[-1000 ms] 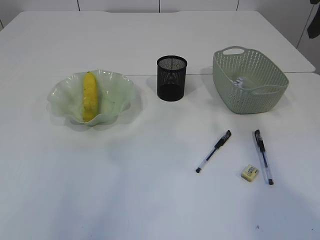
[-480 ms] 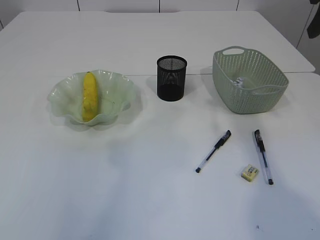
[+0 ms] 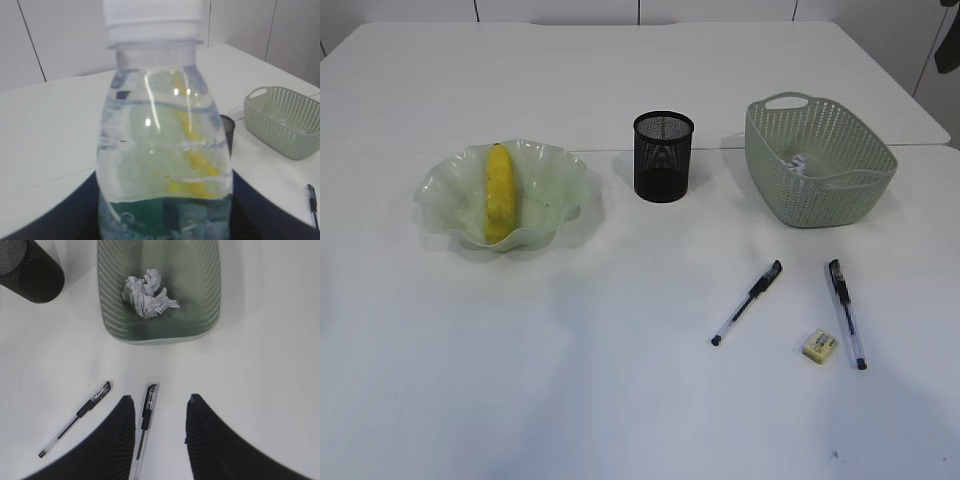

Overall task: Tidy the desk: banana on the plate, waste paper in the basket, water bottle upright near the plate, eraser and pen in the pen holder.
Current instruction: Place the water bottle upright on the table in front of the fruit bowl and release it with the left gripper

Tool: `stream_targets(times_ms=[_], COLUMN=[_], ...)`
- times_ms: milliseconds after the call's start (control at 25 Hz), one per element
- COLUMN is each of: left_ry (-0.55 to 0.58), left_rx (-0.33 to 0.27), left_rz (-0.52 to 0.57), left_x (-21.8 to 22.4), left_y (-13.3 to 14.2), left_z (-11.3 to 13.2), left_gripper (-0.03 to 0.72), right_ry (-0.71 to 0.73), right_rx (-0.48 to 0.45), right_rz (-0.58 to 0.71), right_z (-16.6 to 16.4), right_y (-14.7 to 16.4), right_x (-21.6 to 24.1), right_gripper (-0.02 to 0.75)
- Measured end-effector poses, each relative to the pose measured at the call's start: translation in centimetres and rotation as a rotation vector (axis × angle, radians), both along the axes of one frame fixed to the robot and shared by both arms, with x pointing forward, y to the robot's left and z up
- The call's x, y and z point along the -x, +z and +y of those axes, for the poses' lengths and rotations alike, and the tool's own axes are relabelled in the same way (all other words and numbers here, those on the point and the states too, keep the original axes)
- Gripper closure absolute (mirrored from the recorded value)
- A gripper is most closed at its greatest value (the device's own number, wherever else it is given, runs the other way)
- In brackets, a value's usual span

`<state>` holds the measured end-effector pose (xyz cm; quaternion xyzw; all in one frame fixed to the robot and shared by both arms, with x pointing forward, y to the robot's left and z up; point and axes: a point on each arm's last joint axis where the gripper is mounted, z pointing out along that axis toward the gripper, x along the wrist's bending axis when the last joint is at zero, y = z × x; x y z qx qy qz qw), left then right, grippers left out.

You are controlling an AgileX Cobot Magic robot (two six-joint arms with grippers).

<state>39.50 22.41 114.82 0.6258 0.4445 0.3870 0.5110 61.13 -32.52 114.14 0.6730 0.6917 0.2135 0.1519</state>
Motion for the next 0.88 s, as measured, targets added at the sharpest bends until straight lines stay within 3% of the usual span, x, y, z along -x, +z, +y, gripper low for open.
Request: stream_targets(times_ms=[320, 880], left_ry=[-0.033, -0.006], left_rx=[0.074, 0.064], left_rz=[-0.013, 0.091], left_x=[-0.1, -1.7], left_y=[0.3, -1.3], left_z=[-0.1, -1.0], left_gripper=[0.318, 0.318], right_ry=[0.003, -0.001], right_rx=[0.028, 0.044], right_rz=[-0.006, -0.023], right_z=[-0.2, -0.3], right_y=[0.0, 0.1], right_x=[0.0, -0.2], right_gripper=[0.477, 0.477])
